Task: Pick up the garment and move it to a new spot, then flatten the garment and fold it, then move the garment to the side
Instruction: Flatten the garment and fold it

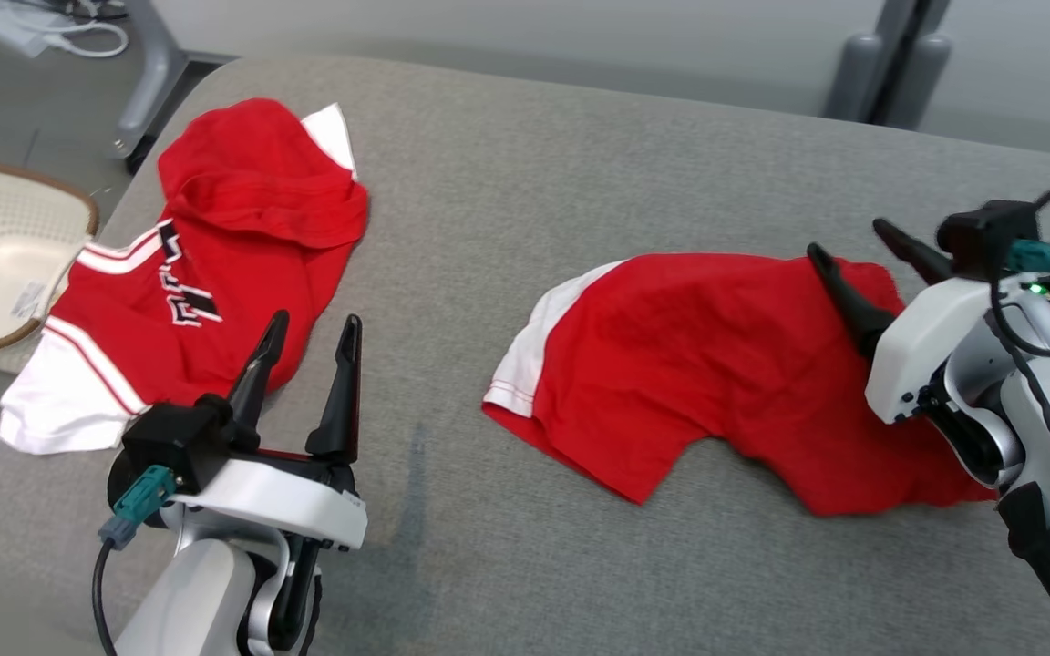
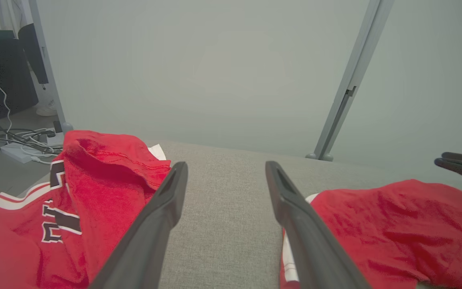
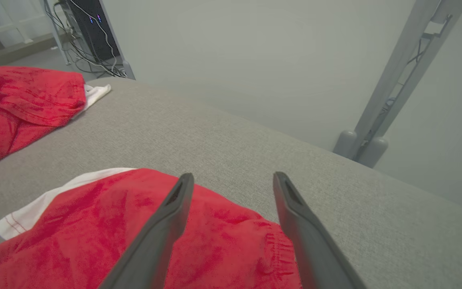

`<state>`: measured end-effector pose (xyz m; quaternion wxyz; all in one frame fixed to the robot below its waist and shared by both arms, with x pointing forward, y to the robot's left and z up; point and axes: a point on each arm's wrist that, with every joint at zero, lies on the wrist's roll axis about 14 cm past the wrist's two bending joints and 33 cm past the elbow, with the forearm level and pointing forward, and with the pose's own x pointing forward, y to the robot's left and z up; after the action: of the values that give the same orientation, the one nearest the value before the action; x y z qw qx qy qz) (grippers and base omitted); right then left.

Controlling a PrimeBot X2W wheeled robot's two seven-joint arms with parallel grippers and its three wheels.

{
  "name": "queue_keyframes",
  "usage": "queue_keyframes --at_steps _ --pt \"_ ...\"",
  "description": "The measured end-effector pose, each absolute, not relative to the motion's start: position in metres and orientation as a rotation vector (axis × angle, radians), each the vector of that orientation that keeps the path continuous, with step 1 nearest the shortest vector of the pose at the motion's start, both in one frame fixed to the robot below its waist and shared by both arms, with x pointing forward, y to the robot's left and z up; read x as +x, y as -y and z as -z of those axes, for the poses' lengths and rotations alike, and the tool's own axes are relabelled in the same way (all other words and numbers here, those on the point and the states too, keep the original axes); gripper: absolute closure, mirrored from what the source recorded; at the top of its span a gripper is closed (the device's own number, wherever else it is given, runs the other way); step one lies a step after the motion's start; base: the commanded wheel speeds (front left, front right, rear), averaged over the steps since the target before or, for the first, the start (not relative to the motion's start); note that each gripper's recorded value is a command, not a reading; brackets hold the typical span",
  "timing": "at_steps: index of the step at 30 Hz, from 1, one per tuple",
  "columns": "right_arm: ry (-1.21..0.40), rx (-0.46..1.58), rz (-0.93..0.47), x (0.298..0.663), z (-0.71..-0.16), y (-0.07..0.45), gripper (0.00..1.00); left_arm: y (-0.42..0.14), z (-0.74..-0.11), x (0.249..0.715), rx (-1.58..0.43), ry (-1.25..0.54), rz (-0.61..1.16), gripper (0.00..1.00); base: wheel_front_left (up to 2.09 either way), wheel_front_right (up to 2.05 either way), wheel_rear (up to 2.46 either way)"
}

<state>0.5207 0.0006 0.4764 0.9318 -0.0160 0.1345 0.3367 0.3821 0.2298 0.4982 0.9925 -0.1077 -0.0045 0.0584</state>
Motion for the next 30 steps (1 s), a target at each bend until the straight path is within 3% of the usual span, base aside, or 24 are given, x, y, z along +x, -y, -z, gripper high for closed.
queue_keyframes --at_steps 8,9,11,16,30 --pt "-0.637 -0.138 -0.801 0.499 -0.403 -0.016 0.0 -0.241 -0.497 0.381 -0.217 0.013 -0.155 0.0 0.0 0.0 0.0" --pt "-0.667 -0.137 -0.799 0.497 -0.398 -0.014 0.14 -0.242 -0.496 0.382 -0.214 0.014 -0.156 0.0 0.0 0.0 0.0" --pt "-0.704 -0.143 -0.804 0.495 -0.394 -0.012 1.0 -0.242 -0.496 0.382 -0.21 0.013 -0.155 0.0 0.0 0.0 0.0" --pt "-0.683 -0.128 -0.815 0.498 -0.404 -0.013 1.0 -0.243 -0.495 0.385 -0.211 0.016 -0.156 0.0 0.0 0.0 0.0" --pt "-0.263 -0.039 -0.755 0.531 -0.511 0.01 1.0 -0.223 -0.5 0.4 -0.197 0.036 -0.08 0.0 0.0 0.0 0.0"
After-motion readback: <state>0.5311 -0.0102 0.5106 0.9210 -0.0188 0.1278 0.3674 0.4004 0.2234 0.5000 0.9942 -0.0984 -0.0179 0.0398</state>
